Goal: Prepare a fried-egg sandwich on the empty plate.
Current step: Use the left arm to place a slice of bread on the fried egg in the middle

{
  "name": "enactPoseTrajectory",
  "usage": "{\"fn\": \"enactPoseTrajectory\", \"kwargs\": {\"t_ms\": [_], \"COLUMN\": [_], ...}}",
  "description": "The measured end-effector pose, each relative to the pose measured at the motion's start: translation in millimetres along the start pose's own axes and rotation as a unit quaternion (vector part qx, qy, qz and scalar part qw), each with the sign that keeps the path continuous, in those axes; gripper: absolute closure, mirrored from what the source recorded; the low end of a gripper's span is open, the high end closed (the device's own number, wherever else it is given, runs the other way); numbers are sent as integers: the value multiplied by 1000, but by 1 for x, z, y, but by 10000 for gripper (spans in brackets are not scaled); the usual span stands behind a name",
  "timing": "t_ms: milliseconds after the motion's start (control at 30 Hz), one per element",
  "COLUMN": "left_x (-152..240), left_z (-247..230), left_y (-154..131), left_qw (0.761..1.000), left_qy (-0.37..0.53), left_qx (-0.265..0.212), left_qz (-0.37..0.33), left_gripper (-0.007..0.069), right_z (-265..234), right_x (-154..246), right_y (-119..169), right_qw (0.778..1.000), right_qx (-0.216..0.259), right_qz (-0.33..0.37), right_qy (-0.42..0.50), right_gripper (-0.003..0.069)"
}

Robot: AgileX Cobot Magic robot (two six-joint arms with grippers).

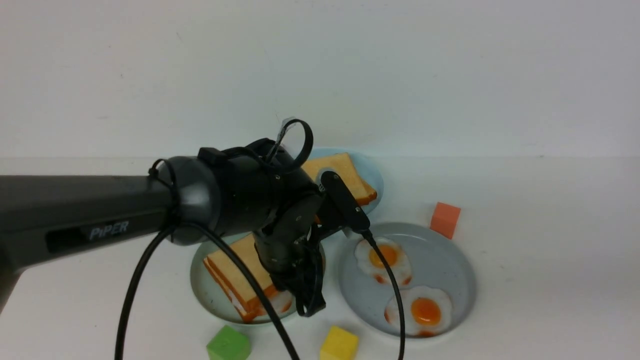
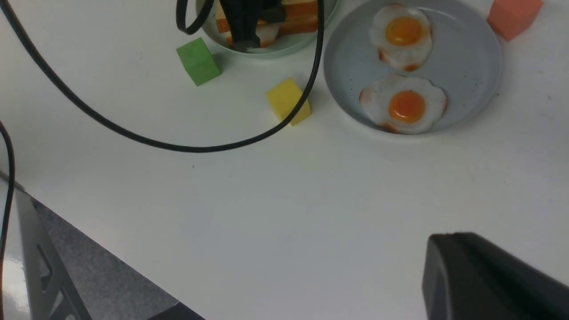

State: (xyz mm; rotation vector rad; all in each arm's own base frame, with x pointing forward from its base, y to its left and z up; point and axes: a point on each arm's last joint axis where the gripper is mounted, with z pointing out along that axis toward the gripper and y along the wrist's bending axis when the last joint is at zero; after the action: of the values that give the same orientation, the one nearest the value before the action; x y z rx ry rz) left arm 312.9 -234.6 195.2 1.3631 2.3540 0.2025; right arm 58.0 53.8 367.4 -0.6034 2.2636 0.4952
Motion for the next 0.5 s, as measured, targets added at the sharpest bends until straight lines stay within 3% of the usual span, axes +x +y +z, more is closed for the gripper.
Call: {"fn": "enactPoseTrajectory", "kwargs": {"t_ms": [200, 500], "left_x": [0, -2], "left_z": [0, -23], "left_y": [0, 6], "left_qw": [1000, 999], "left_qy": [0, -26], "left_qx": [-1, -11], "left_qz": [2, -23], "left_gripper": [312, 297], "right_z": [0, 0], "right_x": [1, 1], "right_y": [1, 1], "right_qw": [1000, 1000], "right_qx": [-6, -7], "right_qz": [3, 4], "right_qy": [3, 7], "right_gripper": [633, 626]}}
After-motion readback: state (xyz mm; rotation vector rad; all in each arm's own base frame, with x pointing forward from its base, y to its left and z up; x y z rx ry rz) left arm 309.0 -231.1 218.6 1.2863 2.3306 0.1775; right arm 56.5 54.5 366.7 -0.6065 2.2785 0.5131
